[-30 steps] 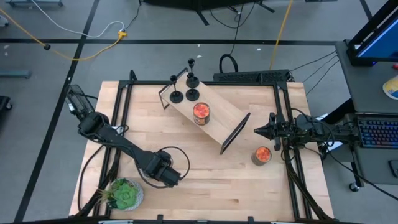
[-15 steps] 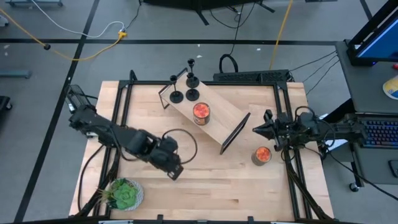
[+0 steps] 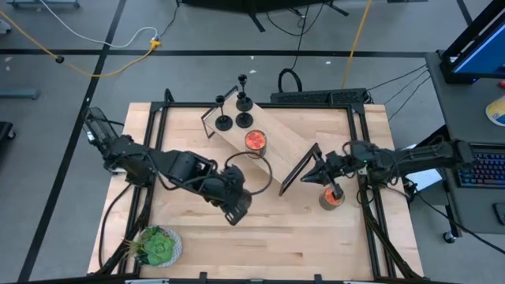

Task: Pick & Place candle stick holders
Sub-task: Put the brown scented candle on the shelf

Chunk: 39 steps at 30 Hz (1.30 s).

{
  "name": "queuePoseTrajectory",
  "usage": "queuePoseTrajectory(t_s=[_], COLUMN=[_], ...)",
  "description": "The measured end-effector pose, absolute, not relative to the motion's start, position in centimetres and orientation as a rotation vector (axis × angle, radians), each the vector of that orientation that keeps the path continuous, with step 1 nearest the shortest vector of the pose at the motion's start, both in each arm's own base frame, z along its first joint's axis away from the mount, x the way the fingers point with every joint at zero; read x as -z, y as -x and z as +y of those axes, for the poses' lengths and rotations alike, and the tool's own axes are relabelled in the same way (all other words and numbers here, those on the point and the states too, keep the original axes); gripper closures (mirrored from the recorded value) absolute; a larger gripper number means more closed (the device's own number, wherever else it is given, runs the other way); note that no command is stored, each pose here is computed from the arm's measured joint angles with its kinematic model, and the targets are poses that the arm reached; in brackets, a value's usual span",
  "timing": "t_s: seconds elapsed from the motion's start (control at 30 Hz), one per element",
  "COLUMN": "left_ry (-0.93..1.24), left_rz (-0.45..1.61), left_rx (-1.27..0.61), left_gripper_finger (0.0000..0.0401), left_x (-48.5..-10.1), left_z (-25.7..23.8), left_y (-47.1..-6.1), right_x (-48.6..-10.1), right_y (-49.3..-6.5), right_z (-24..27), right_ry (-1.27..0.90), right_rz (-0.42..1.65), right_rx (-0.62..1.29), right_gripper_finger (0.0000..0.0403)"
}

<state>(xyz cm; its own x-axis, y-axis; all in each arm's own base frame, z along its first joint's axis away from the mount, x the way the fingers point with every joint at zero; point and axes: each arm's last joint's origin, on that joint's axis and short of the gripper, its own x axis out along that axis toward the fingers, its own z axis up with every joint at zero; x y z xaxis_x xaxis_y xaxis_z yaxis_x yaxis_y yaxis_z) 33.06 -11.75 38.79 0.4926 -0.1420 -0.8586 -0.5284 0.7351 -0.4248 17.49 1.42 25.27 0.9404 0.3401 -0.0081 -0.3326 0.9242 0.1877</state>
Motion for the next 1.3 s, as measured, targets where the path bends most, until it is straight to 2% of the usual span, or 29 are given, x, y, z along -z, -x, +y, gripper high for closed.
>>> queuePoseTrajectory(t_s=[0.27,0.5,0.9,1.3], left_ry=[0.686,0.656,0.580,0.483], left_rz=[1.059,1.116,1.078,1.080], left_rx=[-0.210,-0.169,-0.096,-0.031], left_gripper_finger=[0.0401,0.0401,0.0401,0.0401], left_x=[-38.8,-37.9,-38.0,-38.0], left_z=[-12.5,-13.1,-13.4,-14.2], left_y=[-35.0,-35.7,-36.1,-35.8], right_x=[-28.1,-29.4,-28.9,-30.1], right_y=[-20.7,-22.9,-26.0,-30.7], right_z=[2.2,3.6,5.6,7.5], right_ry=[-0.052,-0.040,-0.025,-0.030], right_rz=[0.258,0.330,0.388,0.354], right_rx=[-0.398,-0.450,-0.454,-0.392], right_gripper_finger=[0.0338,0.0281,0.0162,0.0081])
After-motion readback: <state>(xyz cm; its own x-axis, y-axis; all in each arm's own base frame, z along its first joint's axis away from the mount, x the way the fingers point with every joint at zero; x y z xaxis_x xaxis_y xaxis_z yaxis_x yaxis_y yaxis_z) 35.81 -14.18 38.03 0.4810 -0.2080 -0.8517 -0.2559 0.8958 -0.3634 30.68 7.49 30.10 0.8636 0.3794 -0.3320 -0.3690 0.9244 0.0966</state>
